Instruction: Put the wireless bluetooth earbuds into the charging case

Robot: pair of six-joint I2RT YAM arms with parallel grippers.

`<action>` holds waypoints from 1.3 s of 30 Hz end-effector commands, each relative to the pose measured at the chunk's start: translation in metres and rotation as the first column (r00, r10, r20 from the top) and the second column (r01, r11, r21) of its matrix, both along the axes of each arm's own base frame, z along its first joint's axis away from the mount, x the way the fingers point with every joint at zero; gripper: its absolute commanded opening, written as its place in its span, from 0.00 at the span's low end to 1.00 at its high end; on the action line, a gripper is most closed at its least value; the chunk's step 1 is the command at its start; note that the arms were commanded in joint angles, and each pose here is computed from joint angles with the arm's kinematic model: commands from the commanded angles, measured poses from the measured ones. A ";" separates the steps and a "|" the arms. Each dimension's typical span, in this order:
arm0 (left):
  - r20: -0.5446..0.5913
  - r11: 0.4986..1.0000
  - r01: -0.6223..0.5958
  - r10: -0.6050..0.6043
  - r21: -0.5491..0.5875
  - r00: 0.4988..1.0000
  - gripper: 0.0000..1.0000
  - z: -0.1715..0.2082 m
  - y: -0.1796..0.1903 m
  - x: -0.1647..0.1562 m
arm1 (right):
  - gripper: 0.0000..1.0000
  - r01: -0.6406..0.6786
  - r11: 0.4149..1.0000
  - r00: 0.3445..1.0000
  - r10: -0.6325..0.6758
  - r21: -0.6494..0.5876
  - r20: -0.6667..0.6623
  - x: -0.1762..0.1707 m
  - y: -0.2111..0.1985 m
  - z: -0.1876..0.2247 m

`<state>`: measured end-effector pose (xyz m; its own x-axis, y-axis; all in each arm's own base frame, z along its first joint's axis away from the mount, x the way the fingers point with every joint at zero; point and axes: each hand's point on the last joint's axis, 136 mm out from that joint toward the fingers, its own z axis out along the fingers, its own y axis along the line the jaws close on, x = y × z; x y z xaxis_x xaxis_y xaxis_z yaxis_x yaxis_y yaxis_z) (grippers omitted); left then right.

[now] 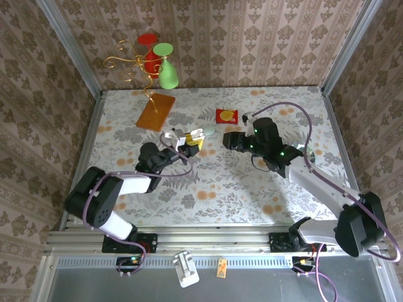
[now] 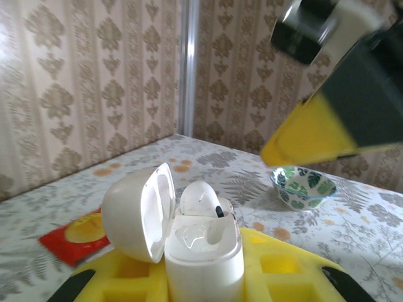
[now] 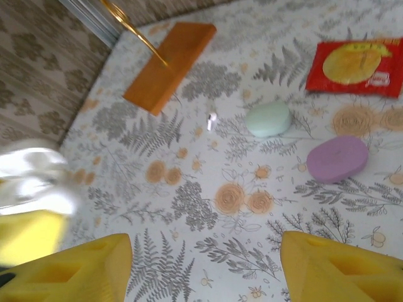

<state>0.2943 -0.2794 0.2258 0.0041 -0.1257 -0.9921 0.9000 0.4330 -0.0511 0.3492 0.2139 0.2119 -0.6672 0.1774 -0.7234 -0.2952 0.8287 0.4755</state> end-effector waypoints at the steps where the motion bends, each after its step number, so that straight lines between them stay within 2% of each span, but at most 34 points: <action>1: 0.053 0.999 -0.040 0.041 -0.033 0.998 0.10 0.018 0.022 -0.007 | 0.64 -0.039 0.998 0.995 0.033 -0.055 -0.099 0.012 0.013 -0.023; 6: 0.077 0.991 -0.117 0.122 -0.067 0.990 0.10 0.031 0.049 -0.013 | 0.58 -0.078 0.989 0.974 0.050 -0.121 -0.220 0.038 0.042 -0.059; 14: 0.099 0.986 -0.155 0.160 -0.057 0.982 0.10 0.034 0.060 -0.023 | 0.53 -0.132 0.963 0.935 0.042 -0.235 -0.353 0.077 0.092 -0.108; 20: 0.097 0.985 -0.169 0.170 -0.025 0.981 0.10 0.028 0.064 -0.029 | 0.47 -0.128 0.934 0.926 -0.008 -0.334 -0.377 0.106 0.113 -0.133; 26: 0.093 0.986 -0.163 0.164 -0.020 0.982 0.10 0.026 0.064 -0.031 | 0.41 -0.094 0.920 0.936 -0.049 -0.380 -0.349 0.136 0.126 -0.150; 39: 0.083 0.989 -0.146 0.149 -0.034 0.985 0.10 0.025 0.061 -0.031 | 0.32 -0.079 0.939 0.934 -0.047 -0.334 -0.353 0.168 0.156 -0.178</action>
